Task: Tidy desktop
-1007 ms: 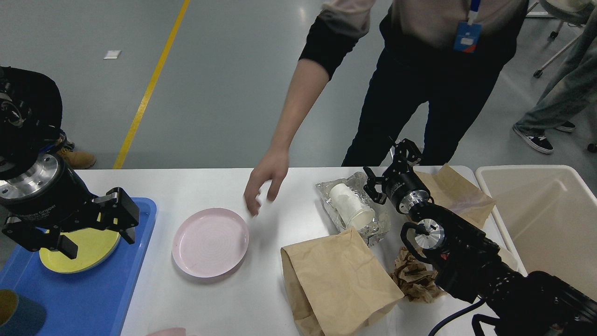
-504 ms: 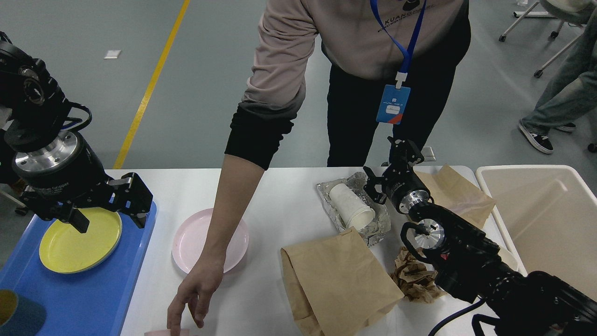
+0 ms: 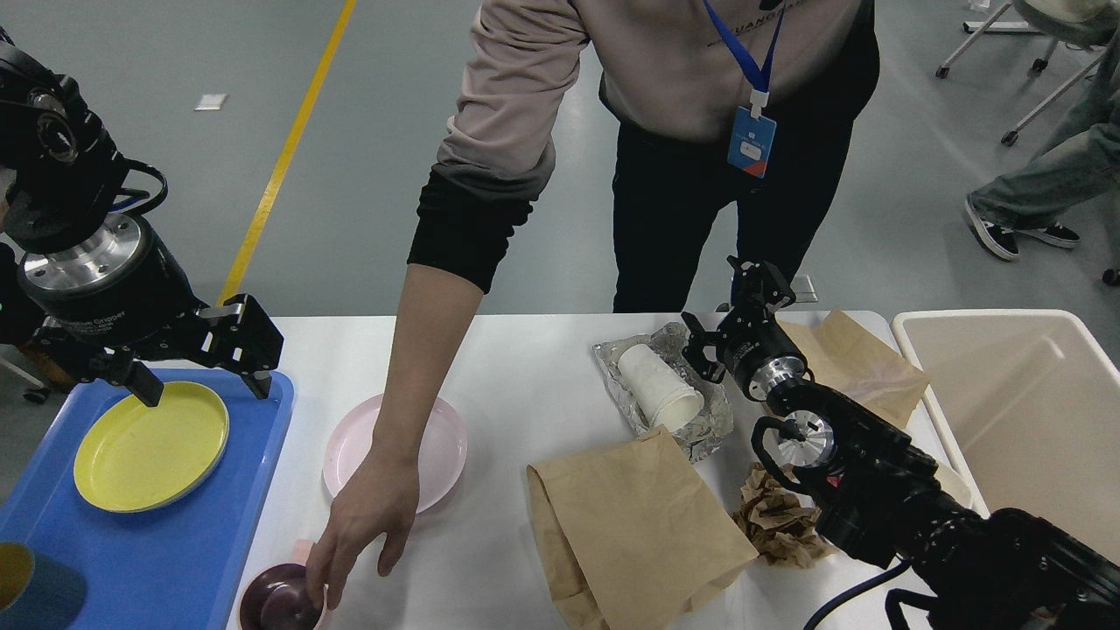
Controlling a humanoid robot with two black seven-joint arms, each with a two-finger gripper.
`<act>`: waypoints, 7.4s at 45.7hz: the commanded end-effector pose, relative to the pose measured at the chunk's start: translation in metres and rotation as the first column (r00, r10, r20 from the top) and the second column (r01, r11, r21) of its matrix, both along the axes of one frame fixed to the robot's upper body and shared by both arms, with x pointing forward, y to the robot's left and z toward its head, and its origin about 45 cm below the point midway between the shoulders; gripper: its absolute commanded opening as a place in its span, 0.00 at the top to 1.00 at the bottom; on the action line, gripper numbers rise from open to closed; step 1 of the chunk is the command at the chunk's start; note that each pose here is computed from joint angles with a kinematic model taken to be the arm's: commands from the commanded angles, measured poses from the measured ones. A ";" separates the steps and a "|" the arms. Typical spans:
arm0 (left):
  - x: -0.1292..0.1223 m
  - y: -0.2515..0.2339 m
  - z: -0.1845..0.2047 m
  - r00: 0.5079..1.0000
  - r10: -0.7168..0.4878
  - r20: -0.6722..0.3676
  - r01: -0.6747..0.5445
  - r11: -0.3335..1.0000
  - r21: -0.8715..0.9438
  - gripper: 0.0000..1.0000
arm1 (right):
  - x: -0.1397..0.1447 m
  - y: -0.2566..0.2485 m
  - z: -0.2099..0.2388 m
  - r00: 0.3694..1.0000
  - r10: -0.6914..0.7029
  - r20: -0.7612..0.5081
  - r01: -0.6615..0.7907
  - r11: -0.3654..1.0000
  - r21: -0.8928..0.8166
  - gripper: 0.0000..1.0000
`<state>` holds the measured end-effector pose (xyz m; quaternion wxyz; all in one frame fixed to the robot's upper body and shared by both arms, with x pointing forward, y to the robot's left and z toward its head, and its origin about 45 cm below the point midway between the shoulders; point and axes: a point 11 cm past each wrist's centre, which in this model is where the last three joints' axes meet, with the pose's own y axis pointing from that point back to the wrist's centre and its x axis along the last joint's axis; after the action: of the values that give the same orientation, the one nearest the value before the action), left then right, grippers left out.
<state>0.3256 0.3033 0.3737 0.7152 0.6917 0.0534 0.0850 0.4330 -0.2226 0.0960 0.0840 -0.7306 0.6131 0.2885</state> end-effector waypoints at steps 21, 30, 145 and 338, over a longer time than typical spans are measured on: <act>-0.007 0.010 0.000 0.996 -0.065 -0.058 0.070 0.994 0.080 0.07 | 0.000 0.000 0.000 1.000 0.000 0.000 0.000 1.000 0.000 0.00; -0.039 0.005 -0.023 0.983 -0.064 -0.174 0.074 0.996 0.053 0.11 | 0.000 0.000 0.000 1.000 0.000 0.000 0.000 1.000 0.000 0.00; -0.091 0.050 -0.188 0.968 0.170 -0.184 -0.137 0.975 0.177 0.11 | 0.000 0.000 0.000 1.000 0.000 0.000 0.000 1.000 0.000 0.00; -0.082 0.023 -0.213 0.966 0.055 -0.253 -0.027 0.993 0.114 1.00 | 0.000 0.000 0.000 1.000 0.000 0.000 0.000 1.000 0.000 0.00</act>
<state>0.2372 0.3278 0.1515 0.6598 0.7344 0.1584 0.0181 0.4330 -0.2226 0.0960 0.0840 -0.7306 0.6131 0.2885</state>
